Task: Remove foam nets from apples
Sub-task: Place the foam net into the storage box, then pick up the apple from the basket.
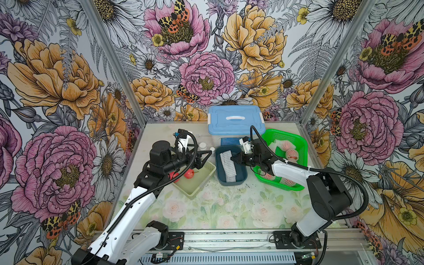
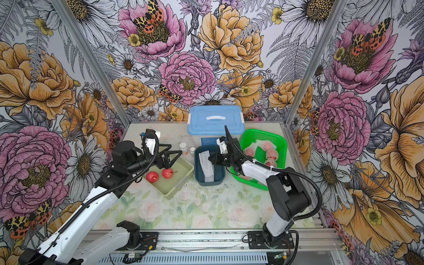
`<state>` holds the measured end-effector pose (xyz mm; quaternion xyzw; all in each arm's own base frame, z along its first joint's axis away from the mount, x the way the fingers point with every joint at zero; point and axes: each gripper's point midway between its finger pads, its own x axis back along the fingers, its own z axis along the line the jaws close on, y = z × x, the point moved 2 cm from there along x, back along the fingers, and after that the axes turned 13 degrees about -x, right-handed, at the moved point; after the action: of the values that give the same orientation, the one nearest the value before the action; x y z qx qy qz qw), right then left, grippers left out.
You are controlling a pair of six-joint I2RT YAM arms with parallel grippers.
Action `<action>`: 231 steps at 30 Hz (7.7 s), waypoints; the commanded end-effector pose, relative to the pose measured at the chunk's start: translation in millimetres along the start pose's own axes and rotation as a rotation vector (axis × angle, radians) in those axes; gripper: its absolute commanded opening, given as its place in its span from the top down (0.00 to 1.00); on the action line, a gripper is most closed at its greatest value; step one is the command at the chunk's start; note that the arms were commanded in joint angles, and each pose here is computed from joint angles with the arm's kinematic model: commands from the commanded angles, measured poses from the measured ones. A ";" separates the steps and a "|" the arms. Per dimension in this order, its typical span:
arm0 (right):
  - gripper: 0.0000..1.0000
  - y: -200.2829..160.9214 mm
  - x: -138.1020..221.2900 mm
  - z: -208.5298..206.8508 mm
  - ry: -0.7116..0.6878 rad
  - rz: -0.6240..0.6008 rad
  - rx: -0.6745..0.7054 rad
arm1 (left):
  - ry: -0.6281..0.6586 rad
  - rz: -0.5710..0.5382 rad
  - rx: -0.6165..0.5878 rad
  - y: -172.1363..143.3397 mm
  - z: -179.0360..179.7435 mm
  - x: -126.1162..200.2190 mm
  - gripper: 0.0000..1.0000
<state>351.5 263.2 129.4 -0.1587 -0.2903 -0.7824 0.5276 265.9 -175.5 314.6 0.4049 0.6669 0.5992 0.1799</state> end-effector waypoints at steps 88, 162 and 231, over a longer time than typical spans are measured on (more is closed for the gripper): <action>1.00 183.1 148.2 -163.9 -0.479 -0.404 -0.261 | 0.038 0.180 -0.106 -27.9 -41.0 -38.7 0.01; 0.43 -38.3 212.9 205.2 0.564 -0.036 0.859 | -0.418 0.042 -0.224 44.2 -107.3 -20.7 1.00; 1.00 -112.4 216.7 145.4 0.007 0.275 1.083 | -0.739 0.326 -0.219 -9.1 -155.2 16.6 0.01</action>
<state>160.1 230.2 323.2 0.0970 -0.6172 -0.4574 0.6328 150.8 -260.7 367.8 0.6457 0.4594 0.4733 0.3847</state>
